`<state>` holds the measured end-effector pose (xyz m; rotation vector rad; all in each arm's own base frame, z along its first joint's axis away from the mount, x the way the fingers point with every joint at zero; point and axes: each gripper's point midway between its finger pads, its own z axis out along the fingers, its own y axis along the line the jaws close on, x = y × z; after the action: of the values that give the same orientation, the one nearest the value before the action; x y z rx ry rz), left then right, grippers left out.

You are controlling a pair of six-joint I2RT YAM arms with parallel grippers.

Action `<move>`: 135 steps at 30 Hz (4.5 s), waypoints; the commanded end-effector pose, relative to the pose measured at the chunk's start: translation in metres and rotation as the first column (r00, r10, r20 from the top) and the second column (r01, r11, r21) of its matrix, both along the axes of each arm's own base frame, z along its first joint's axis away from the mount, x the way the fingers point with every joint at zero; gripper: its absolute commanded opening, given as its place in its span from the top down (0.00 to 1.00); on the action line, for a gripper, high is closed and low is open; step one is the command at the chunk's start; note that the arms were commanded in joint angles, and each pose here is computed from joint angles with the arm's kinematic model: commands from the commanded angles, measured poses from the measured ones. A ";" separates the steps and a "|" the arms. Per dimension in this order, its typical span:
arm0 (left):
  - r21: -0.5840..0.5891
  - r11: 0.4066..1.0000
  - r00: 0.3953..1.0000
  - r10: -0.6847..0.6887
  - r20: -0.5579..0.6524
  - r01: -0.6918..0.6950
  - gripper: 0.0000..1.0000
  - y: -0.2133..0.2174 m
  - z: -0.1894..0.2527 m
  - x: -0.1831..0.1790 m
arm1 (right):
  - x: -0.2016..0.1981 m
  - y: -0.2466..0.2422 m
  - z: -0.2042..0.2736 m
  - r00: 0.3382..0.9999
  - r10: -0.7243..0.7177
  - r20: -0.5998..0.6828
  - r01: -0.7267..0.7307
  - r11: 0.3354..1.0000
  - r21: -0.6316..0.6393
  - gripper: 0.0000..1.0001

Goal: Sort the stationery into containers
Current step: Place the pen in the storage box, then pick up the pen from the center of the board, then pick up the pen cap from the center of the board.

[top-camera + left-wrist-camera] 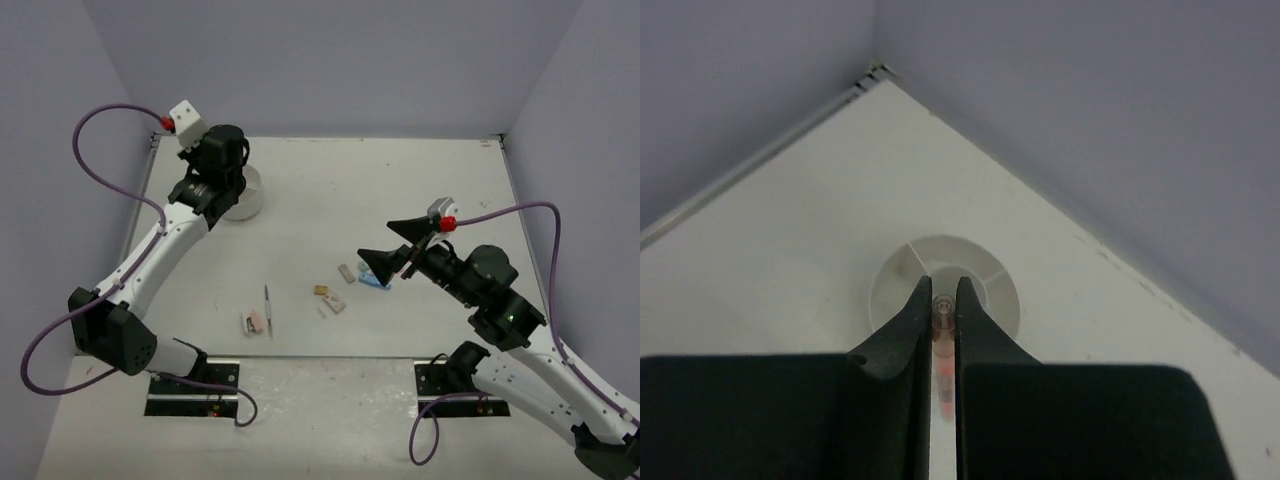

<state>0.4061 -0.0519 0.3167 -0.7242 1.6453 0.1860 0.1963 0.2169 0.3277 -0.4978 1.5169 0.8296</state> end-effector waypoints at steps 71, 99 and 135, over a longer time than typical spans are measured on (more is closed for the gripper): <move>-0.294 0.922 0.561 -0.387 -0.732 0.252 0.59 -0.119 -0.292 -0.233 | 0.075 -0.018 -0.099 0.842 -0.427 -0.329 0.359 0.900 -0.249 0.01; -0.276 0.833 0.575 -0.536 -0.618 0.480 1.00 -0.144 -0.260 -0.211 | 0.026 0.040 -0.079 0.924 0.003 -0.383 -0.058 0.990 -0.131 0.06; -0.143 0.641 0.614 -0.765 -0.194 0.754 1.00 -0.106 -0.098 -0.213 | -0.011 0.110 -0.293 0.686 -0.401 -0.607 -0.271 0.633 -0.725 0.67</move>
<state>0.1927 -0.1549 0.2326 0.0165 2.0198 -0.4360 0.1785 0.3232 0.0276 -0.8166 2.7050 0.2379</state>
